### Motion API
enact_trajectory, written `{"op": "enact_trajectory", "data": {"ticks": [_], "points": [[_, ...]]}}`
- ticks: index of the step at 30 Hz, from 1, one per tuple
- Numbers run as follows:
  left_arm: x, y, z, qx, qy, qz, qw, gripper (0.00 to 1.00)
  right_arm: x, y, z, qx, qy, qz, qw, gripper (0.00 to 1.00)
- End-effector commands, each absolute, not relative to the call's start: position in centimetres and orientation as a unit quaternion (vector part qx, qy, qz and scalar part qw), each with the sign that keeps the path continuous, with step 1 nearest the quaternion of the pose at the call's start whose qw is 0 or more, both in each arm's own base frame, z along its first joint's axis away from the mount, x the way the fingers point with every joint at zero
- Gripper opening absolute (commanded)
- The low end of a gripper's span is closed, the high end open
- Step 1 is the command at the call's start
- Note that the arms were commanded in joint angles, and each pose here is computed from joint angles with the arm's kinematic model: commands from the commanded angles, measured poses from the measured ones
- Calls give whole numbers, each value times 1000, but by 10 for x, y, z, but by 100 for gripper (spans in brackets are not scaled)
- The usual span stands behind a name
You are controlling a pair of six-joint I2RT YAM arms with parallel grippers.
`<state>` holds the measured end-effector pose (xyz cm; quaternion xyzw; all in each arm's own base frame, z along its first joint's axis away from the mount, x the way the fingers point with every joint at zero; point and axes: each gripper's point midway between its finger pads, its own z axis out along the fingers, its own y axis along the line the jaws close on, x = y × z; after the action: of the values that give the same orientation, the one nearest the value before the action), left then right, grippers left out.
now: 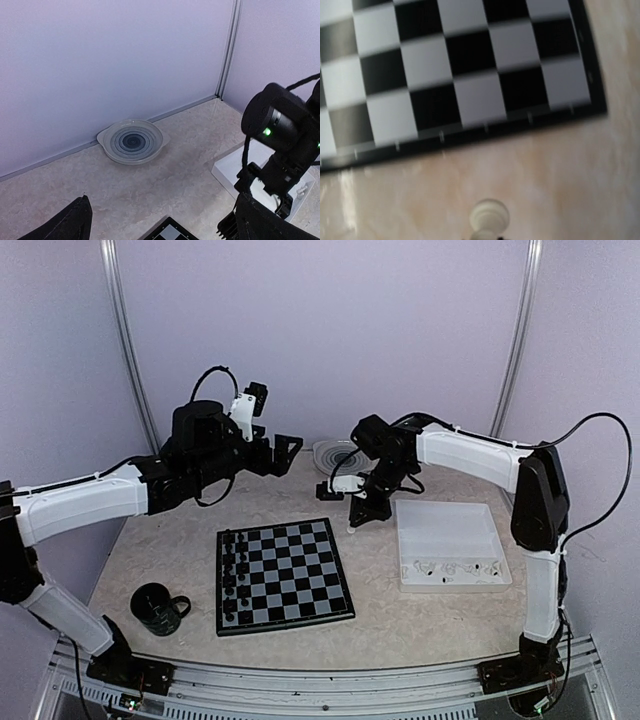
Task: Set up the chess pieces on the board
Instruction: Place the queen at d1.
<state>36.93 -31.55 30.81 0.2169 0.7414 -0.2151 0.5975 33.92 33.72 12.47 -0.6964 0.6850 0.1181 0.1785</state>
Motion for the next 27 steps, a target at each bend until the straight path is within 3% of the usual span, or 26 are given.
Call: {"op": "enact_trajectory", "data": {"ticks": [1, 27], "points": [[368, -293, 346, 184, 710, -207, 647, 99, 326, 366, 121, -709, 671, 139, 167, 0], [366, -279, 362, 163, 699, -211, 663, 99, 272, 403, 75, -751, 633, 162, 92, 0]]}}
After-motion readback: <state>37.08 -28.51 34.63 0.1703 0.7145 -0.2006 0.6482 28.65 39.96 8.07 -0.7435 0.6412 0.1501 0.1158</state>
